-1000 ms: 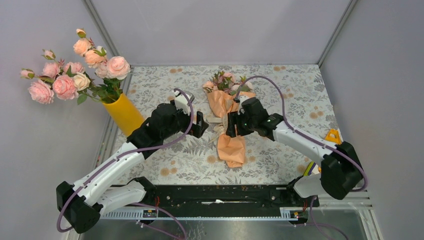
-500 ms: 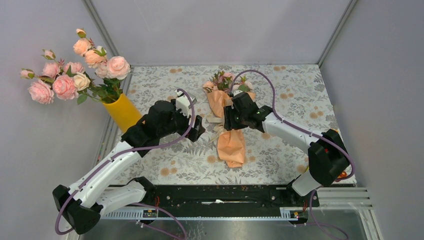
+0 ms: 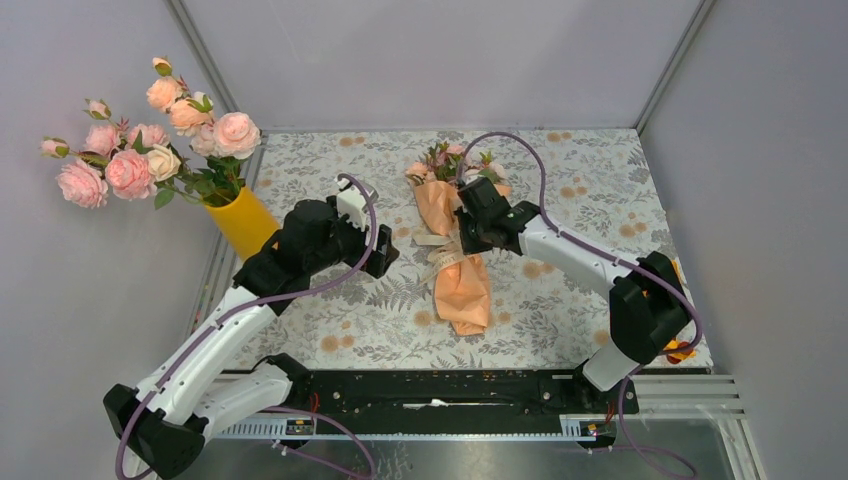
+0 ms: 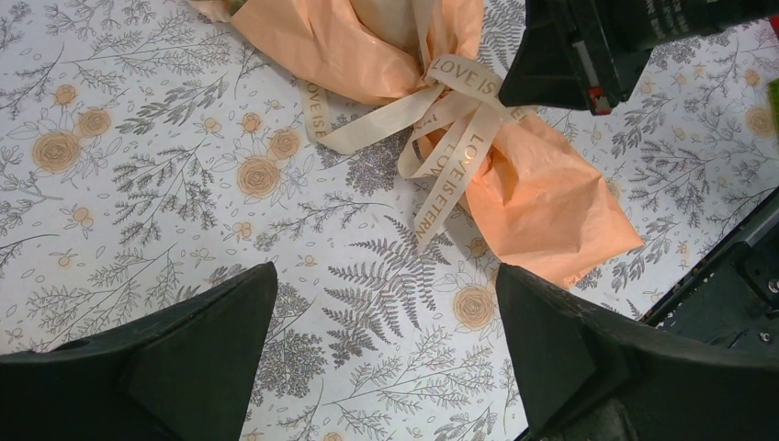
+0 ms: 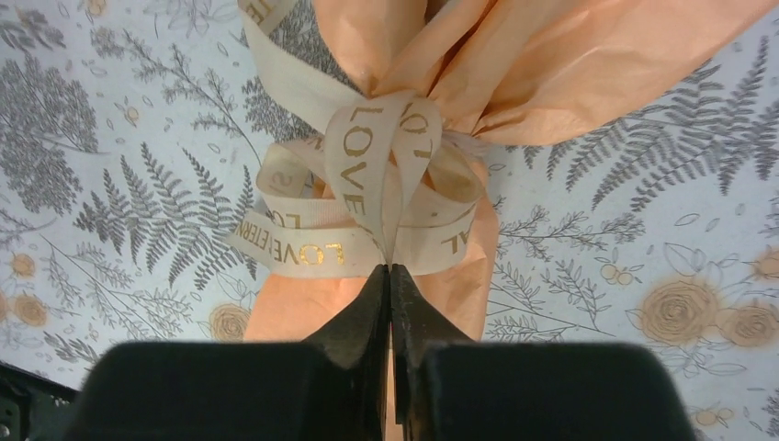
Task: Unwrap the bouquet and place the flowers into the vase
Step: Untie the ribbon from the wrapping paper.
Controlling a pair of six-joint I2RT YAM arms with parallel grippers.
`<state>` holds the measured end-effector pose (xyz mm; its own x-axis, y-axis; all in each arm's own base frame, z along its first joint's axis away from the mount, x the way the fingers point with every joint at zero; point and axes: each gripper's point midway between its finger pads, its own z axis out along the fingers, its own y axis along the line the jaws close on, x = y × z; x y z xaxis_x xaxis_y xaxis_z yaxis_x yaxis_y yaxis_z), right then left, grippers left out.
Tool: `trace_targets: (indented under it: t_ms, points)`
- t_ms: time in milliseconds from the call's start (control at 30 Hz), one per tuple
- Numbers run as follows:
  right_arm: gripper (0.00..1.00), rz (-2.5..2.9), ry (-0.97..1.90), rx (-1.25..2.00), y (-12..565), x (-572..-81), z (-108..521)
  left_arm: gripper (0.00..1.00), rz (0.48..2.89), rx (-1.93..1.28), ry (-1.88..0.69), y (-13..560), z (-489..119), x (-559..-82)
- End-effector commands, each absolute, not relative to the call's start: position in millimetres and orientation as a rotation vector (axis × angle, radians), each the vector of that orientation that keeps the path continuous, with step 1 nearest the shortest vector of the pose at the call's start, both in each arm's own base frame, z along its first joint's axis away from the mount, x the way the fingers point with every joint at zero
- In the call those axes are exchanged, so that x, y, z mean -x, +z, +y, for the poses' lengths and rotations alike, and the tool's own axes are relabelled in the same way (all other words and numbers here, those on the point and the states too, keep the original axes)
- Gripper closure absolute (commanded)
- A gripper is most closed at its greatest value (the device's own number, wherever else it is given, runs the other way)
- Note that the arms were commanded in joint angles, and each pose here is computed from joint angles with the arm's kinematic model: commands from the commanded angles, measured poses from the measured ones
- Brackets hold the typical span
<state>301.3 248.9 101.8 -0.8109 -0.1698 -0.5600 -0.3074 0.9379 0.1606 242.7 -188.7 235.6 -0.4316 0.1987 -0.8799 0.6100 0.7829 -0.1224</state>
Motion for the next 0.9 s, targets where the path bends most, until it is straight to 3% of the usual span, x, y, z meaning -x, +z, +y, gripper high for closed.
trace_targets:
  t_ms: [0, 133, 400, 567, 700, 867]
  points:
    - [1.0, 2.453, 0.21, 0.366, 131.1, -330.3, 244.0, 0.01, 1.919, -0.599, -0.581, 252.1, -194.1, -245.4]
    - [1.0, 2.451, 0.162, 0.354, 134.7, -361.1, 232.7, 0.01, 1.928, -0.56, -0.592, 250.8, -192.9, -248.0]
    - [0.59, 2.456, 0.174, 0.366, 138.3, -397.1, 225.6, 0.01, 1.932, -0.488, -0.767, 250.4, -212.2, -241.4]
    - [0.42, 2.429, 0.213, 0.355, 156.2, -383.9, 218.6, 0.01, 1.89, -0.367, -1.041, 236.1, -239.6, -232.8]
    - [0.3, 2.419, 0.22, 0.331, 164.7, -361.9, 200.6, 0.01, 1.895, -0.325, -1.112, 209.4, -250.6, -235.3]
    - [0.25, 2.394, 0.27, 0.291, 171.7, -325.3, 181.5, 0.04, 1.975, -0.331, -1.095, 162.1, -254.7, -237.1]
